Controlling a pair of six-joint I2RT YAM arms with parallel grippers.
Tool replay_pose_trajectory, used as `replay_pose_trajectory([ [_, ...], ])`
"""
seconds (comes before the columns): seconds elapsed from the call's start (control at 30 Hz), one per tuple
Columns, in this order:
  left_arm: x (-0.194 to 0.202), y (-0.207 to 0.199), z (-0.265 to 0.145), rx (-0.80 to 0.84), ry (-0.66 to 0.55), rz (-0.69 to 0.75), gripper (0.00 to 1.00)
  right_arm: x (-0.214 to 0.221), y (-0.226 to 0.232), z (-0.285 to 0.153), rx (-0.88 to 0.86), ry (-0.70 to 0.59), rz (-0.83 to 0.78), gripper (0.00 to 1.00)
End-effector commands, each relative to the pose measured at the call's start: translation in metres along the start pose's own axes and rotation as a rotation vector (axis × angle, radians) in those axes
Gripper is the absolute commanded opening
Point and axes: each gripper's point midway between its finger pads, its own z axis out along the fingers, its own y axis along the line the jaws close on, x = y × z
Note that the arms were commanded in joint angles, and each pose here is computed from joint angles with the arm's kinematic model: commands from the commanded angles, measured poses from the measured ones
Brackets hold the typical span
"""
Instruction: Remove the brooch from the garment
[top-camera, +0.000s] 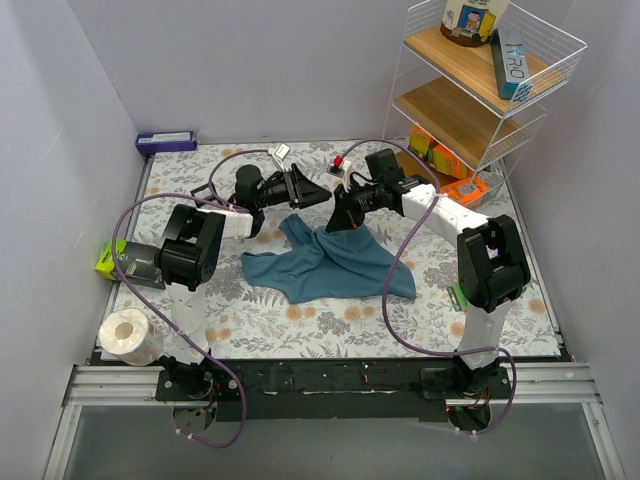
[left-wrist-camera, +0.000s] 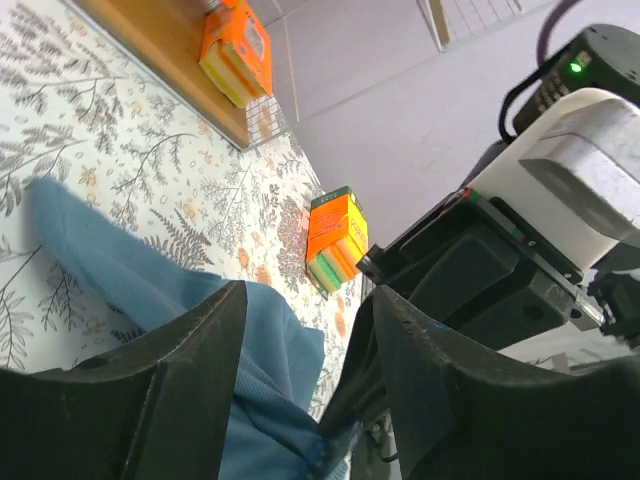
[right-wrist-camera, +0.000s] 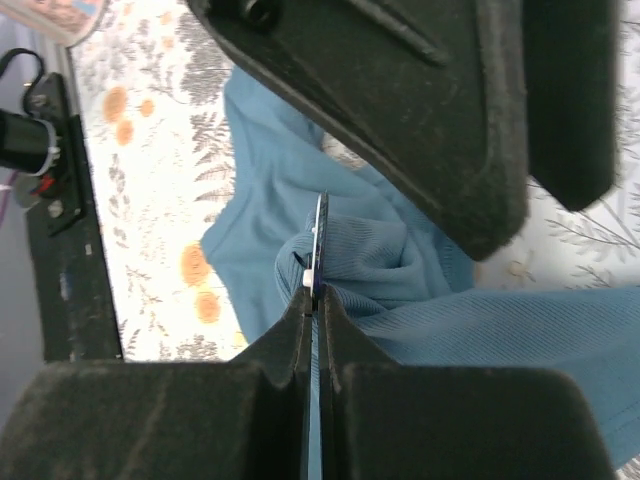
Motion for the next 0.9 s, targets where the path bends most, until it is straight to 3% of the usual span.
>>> replay_pose_trajectory([
  [0.0,-0.004,-0.046,-0.007,0.128,0.031,0.246,0.53,-0.013,0.022,-0.009,-0.107,-0.041,0.049,0.01],
  [0.33,0.032,-0.053,-0.023,0.197,0.193,0.358,0.55,-0.019,0.014,-0.019,-0.129,-0.067,0.057,0.01],
  [0.5,0.041,-0.051,-0.024,0.197,0.218,0.361,0.55,-0.016,0.014,-0.019,-0.136,-0.064,0.068,0.01],
  [0.87,0.052,-0.042,-0.017,0.173,0.265,0.358,0.43,-0.02,0.005,-0.021,-0.117,-0.072,0.083,0.01],
])
